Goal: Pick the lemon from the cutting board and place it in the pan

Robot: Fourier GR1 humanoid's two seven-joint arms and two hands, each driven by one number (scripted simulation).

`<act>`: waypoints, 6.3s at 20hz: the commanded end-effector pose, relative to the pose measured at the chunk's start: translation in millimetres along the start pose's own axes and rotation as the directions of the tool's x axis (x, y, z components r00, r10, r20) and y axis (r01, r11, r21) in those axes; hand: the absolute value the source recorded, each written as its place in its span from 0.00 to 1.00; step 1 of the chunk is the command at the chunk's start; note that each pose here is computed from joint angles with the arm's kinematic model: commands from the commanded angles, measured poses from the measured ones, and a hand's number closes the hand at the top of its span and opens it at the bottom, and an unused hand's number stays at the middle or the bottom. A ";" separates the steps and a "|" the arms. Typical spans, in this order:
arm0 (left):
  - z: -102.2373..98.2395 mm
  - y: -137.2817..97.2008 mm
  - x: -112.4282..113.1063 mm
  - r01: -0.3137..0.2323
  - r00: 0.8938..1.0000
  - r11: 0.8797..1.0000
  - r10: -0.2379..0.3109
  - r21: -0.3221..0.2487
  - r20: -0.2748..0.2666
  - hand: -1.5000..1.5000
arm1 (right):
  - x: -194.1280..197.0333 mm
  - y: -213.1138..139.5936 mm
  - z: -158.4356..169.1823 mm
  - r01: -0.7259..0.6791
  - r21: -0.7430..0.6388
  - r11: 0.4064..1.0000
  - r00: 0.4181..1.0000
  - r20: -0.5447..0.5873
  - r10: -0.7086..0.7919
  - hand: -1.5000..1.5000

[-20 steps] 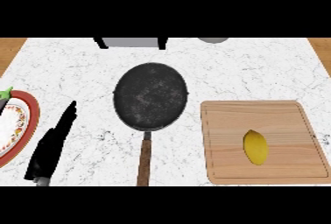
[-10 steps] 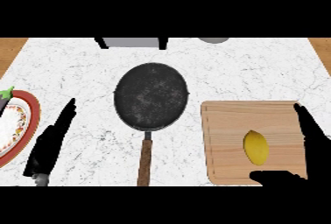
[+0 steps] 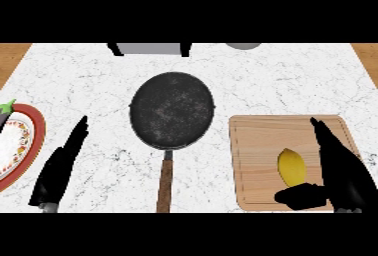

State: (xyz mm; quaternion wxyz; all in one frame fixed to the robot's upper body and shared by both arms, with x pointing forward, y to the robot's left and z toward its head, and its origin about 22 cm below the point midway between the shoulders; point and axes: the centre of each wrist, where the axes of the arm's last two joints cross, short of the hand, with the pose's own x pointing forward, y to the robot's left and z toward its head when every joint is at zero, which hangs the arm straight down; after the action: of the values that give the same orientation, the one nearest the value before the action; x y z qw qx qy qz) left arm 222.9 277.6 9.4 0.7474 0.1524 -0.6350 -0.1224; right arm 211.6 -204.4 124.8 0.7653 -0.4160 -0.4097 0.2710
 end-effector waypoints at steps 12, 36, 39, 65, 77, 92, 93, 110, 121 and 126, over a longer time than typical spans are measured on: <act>-11.7 1.8 1.0 -0.003 1.000 1.000 0.004 0.026 -0.014 0.50 | 36.8 40.6 -15.6 -0.145 0.115 0.983 0.953 -0.251 0.170 0.00; 10.6 1.3 -11.2 0.004 1.000 1.000 -0.004 0.002 -0.020 0.50 | 5.7 72.6 -52.2 -0.155 0.160 0.975 0.927 -0.318 0.200 0.00; 6.4 -5.3 -15.7 -0.006 1.000 1.000 0.006 0.016 0.005 0.50 | 17.1 79.0 -63.0 -0.127 0.156 0.980 0.935 -0.310 0.171 0.00; 0.3 14.1 -11.5 -0.003 1.000 1.000 0.003 0.006 0.001 0.50 | 5.4 -10.2 -112.6 -0.331 -0.011 0.943 0.896 0.308 0.319 1.00; -5.5 -0.2 -6.4 -0.004 1.000 1.000 0.004 -0.009 -0.001 0.50 | 122.6 -26.4 -82.7 -0.043 -0.307 0.951 0.700 0.669 0.247 1.00; -8.2 -3.3 10.6 -0.005 1.000 0.999 0.006 -0.040 0.029 0.50 | 223.9 55.1 -104.9 0.007 0.000 1.000 0.734 0.680 -0.005 1.00; -24.2 16.6 -2.1 -0.006 1.000 1.000 0.006 -0.015 0.008 0.50 | 220.9 57.5 -110.1 0.007 0.036 0.999 0.723 0.690 -0.030 1.00; -37.2 -25.1 35.0 0.028 0.995 0.992 -0.016 -0.119 0.101 0.50 | 190.2 103.4 -140.7 0.131 0.440 0.888 0.871 0.378 -0.315 0.00; -18.9 -18.2 18.8 0.023 0.997 0.994 -0.016 -0.104 0.073 0.50 | 190.8 94.1 -145.1 0.589 0.217 0.779 0.667 0.413 -0.620 0.00; -15.6 -14.1 9.4 -0.002 0.999 0.999 0.004 -0.049 0.035 0.50 | 181.1 93.4 -156.5 0.697 0.156 0.700 0.622 0.354 -0.698 0.00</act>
State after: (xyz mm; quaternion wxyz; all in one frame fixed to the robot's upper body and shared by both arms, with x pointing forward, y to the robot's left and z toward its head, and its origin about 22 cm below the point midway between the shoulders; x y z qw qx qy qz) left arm 245.8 256.2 12.3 0.7331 0.1236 -0.6502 -0.1567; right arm 431.6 -74.1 79.6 0.7085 -0.1519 -0.6835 0.0880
